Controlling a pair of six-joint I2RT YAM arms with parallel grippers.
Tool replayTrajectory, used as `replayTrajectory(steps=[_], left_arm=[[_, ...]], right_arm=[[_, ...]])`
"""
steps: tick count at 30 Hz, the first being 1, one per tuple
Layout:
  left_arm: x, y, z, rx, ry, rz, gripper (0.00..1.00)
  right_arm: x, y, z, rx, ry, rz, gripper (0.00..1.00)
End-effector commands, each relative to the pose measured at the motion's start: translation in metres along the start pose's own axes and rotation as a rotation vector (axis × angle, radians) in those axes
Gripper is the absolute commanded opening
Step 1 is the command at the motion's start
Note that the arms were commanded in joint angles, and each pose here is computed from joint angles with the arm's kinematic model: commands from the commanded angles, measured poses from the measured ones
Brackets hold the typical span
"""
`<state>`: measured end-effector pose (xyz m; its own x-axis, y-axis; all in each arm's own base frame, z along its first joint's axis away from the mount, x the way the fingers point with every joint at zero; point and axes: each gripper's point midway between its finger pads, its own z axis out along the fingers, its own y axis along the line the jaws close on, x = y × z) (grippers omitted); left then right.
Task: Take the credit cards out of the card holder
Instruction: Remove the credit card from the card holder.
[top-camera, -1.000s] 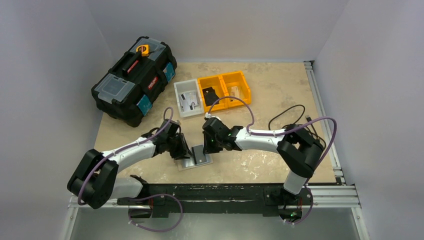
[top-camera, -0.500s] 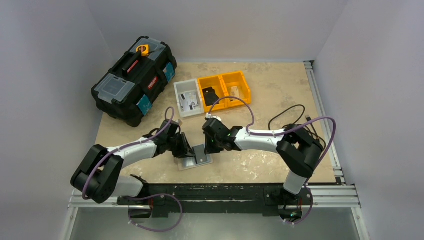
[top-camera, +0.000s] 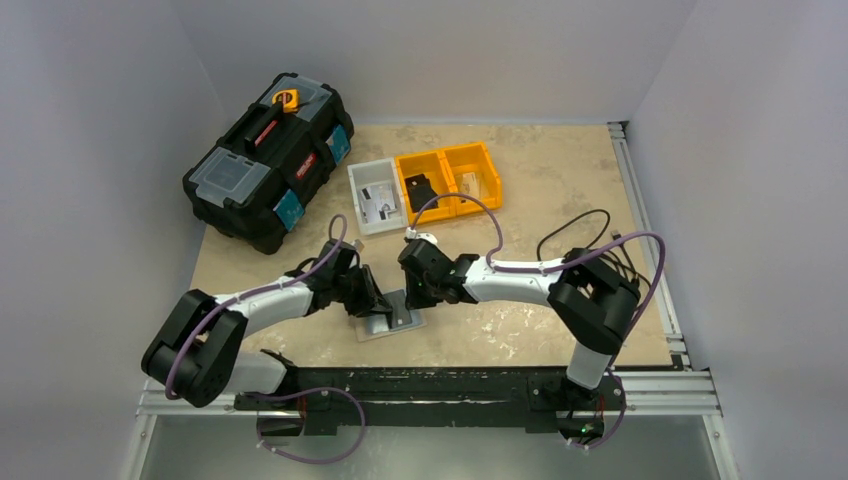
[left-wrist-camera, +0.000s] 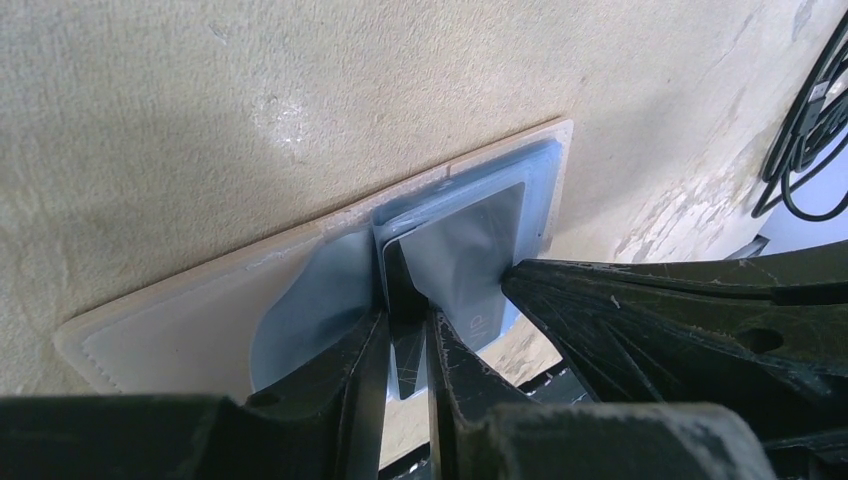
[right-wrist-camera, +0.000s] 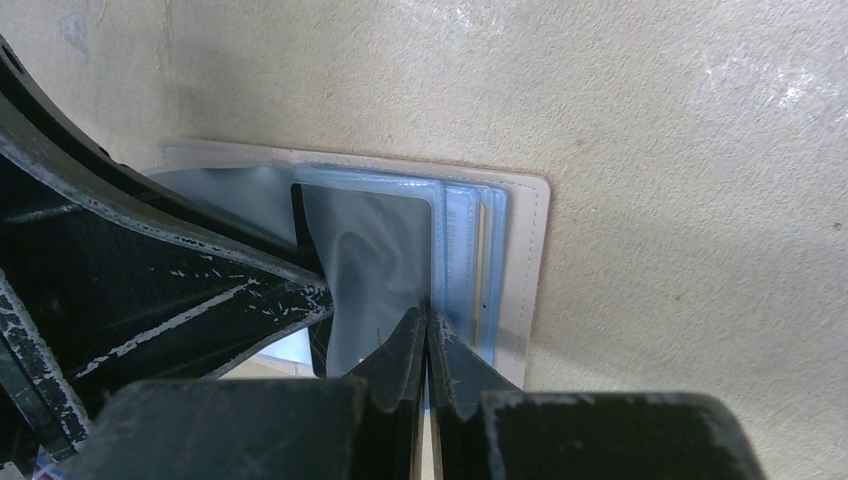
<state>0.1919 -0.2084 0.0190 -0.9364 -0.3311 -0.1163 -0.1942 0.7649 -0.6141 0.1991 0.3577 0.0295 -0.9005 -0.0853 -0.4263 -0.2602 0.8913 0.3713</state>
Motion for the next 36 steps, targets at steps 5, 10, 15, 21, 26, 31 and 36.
replayTrajectory(steps=[5,10,15,21,26,31,36], left_arm=[[0.000,-0.006,0.002,0.042,-0.013,0.011,0.16],[0.000,-0.008,-0.001,0.055,-0.017,0.019,0.08],[-0.001,-0.006,-0.007,0.031,-0.021,0.036,0.00],[0.000,0.009,-0.015,-0.052,-0.024,0.054,0.00],[0.002,0.017,-0.017,-0.081,-0.016,0.064,0.00],[0.003,0.020,-0.018,-0.091,-0.015,0.074,0.00],[0.003,0.027,-0.020,-0.118,-0.016,0.085,0.00]], right_arm=[[0.021,0.002,0.014,0.013,0.052,-0.015,0.00],[0.031,-0.008,0.016,0.041,0.078,0.006,0.00],[0.039,-0.023,0.020,0.080,0.091,0.029,0.00],[0.037,-0.042,0.019,0.111,0.084,0.066,0.00],[0.038,-0.051,0.019,0.132,0.084,0.073,0.00],[0.041,-0.057,0.021,0.140,0.089,0.083,0.00],[0.041,-0.062,0.021,0.146,0.090,0.092,0.00]])
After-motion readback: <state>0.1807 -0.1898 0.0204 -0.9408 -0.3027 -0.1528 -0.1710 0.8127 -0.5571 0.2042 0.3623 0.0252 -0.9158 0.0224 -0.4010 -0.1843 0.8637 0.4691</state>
